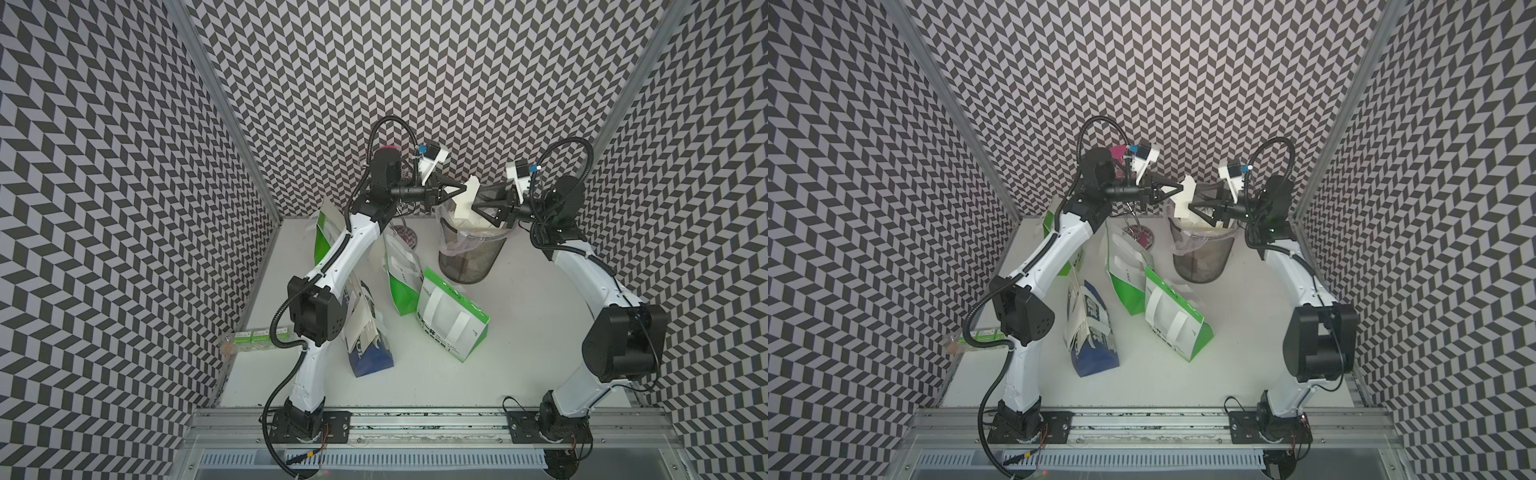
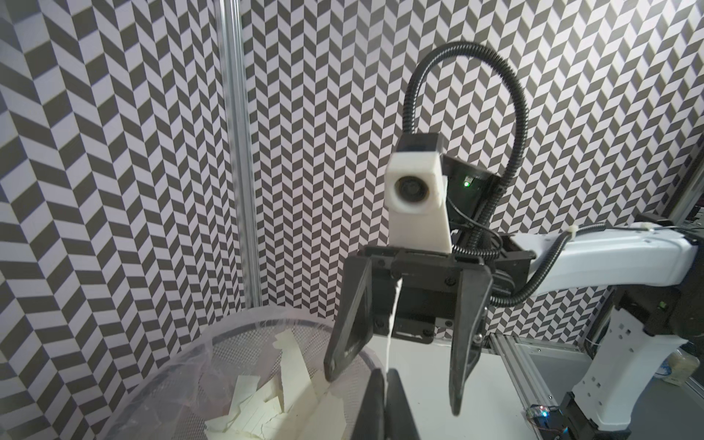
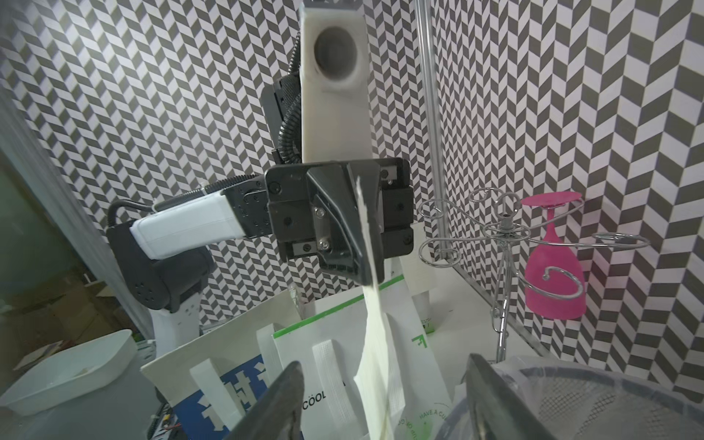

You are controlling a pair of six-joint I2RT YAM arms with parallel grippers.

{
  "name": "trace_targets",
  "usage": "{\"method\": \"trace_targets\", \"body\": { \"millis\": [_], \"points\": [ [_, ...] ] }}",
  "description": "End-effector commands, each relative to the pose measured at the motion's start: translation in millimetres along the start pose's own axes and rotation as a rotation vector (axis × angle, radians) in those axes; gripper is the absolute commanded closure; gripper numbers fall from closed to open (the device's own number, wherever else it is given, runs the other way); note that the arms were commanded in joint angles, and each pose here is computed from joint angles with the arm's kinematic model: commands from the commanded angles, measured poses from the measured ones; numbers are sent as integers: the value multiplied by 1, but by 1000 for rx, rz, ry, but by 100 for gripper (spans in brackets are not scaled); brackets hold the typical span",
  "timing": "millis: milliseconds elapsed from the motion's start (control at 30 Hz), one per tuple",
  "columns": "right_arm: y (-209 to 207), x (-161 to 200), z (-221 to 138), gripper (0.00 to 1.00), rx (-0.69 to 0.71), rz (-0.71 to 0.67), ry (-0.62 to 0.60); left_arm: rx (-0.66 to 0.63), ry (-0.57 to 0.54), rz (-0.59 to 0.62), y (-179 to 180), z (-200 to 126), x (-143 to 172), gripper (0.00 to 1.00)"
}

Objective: Shred takeout receipts and throw away
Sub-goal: Shred the takeout receipt.

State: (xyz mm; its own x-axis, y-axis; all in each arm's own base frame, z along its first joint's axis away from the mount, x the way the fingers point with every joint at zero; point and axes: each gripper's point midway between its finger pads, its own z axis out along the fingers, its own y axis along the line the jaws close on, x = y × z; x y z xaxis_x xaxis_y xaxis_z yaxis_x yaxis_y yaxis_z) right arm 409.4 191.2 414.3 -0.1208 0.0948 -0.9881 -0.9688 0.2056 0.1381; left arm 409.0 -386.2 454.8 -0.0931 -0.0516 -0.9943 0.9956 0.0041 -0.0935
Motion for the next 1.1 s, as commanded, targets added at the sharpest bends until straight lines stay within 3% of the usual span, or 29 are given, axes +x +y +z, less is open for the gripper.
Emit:
{"method": "trace_targets", "body": {
  "millis": [0,300,400,600,867,1067],
  "points": [
    [19,-12,7,36,-97,-47,-4,49,-61,64,-29,-5,-35,100],
    [26,-13,22,49,-162,-27,-5,77,-68,66,-37,1,-36,100],
    [28,-16,26,60,-176,-25,-9,76,-65,60,-37,1,-34,100],
    [27,-15,27,90,-177,-16,-8,73,-65,66,-38,0,-35,100],
    [27,-16,22,100,-148,-41,-1,49,-50,47,-36,-8,-29,100],
    [28,-18,24,100,-131,-76,19,69,-16,13,-36,-5,-18,73]
  ]
}}
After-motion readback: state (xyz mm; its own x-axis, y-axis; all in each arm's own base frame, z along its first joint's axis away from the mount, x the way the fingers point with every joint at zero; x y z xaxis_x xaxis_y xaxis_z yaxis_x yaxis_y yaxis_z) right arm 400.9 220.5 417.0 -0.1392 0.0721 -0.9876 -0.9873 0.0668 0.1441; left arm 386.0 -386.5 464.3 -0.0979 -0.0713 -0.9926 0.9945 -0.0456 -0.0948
